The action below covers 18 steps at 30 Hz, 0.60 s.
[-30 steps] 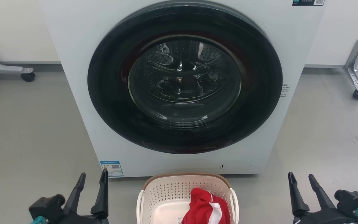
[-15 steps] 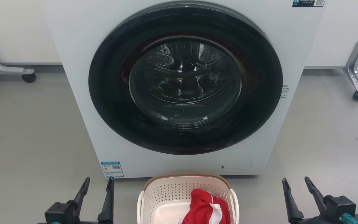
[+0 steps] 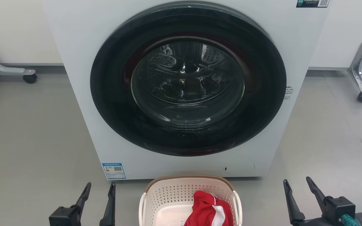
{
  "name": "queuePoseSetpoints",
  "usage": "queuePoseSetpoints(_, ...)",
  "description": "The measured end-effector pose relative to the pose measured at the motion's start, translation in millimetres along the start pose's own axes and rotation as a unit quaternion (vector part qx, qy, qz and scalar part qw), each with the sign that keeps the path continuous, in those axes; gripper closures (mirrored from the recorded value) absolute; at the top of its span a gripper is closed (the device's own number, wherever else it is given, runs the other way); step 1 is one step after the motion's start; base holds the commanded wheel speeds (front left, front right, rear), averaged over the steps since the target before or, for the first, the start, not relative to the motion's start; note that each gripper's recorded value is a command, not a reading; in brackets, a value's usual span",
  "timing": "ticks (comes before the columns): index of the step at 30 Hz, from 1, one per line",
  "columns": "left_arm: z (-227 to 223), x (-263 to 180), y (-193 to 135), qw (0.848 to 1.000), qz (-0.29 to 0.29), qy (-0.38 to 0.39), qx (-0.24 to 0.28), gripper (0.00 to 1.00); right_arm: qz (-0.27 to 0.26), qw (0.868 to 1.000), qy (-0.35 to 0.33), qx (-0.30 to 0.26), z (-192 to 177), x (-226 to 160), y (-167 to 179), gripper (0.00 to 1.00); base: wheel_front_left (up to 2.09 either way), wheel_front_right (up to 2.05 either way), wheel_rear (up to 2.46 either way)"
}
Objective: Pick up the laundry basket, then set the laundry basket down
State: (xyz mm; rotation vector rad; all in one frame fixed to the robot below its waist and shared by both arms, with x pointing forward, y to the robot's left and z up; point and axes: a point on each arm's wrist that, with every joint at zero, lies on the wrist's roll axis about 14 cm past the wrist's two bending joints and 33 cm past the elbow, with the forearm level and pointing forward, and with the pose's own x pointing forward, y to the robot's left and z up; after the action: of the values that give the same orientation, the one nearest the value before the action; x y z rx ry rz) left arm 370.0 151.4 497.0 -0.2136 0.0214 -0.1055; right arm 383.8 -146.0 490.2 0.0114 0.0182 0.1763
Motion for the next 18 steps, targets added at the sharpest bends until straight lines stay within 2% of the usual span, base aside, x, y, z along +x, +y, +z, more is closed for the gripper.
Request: queuePoseSetpoints(18, -7.2, 0.1, 0.5, 1.000, 0.003, 0.013, -0.001, 0.00, -0.006, 1.000, 0.006, 0.001, -3.8, -0.5, -3.9, 0.00, 0.00, 0.00, 0.00)
